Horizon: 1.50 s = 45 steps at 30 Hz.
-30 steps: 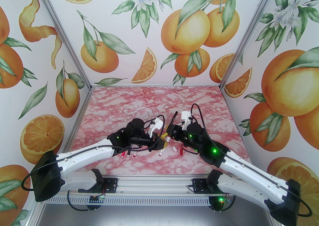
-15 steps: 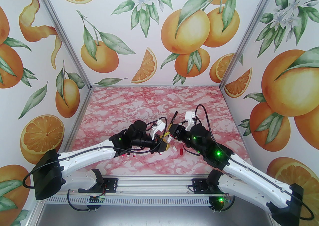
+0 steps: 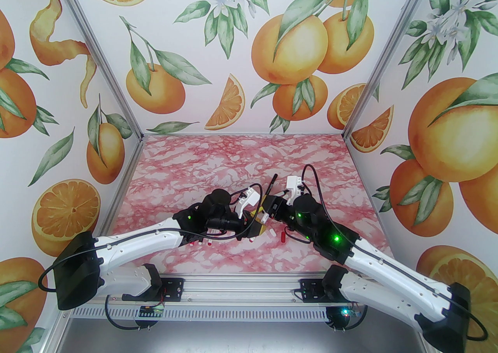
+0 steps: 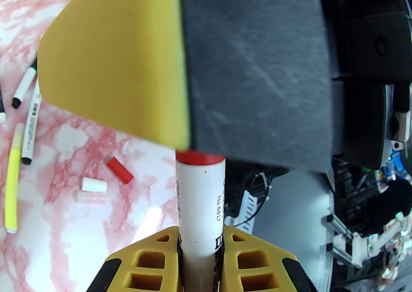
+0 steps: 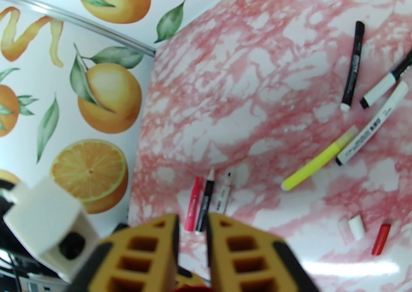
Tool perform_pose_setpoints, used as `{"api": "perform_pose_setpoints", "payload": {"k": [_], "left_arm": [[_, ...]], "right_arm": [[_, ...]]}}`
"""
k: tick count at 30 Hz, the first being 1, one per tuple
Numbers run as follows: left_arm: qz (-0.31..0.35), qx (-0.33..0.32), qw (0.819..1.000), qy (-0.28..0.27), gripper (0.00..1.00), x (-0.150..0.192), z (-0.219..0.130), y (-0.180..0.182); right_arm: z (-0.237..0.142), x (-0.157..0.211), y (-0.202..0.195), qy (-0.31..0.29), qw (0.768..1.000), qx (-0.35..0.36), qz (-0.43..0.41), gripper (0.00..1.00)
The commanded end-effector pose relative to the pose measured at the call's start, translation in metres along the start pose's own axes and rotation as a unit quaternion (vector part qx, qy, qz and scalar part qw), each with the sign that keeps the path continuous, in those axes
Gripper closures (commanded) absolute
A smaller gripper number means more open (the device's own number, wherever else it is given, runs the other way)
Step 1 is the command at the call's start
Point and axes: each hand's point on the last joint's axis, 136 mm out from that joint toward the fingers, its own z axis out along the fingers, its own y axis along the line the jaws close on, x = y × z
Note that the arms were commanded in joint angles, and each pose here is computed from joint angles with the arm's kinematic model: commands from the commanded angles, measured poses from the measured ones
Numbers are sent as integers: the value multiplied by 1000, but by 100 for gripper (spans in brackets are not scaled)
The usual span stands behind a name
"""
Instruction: Open the pen caps
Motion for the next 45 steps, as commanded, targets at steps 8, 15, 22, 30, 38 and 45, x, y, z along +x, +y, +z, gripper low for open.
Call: {"api": "perform_pose_setpoints", "payload": {"k": [8,15,22,30,38,45], "left_arm": [[23,-109,991,74,100,29,11,32],[41,-134,986,92,100,47,27,37],[97,-163,974,124,100,60,41,32],[86,-101,985,107,100,62,55,13],[88,-60,989,103,100,60,52,-3],[60,-41,993,95,100,63,42,1]], "right_arm": [[-18,-27,-19,-69,995,68,-22,90],[-33,-56,-24,-141,984,101,-31,92],[-47,-79,-30,-185,974,125,-20,92],[-53,-103,-32,-193,976,104,-2,93],[-40,-103,-10,-152,987,40,-46,94],[-49,-112,5,-172,981,13,-85,94]]}}
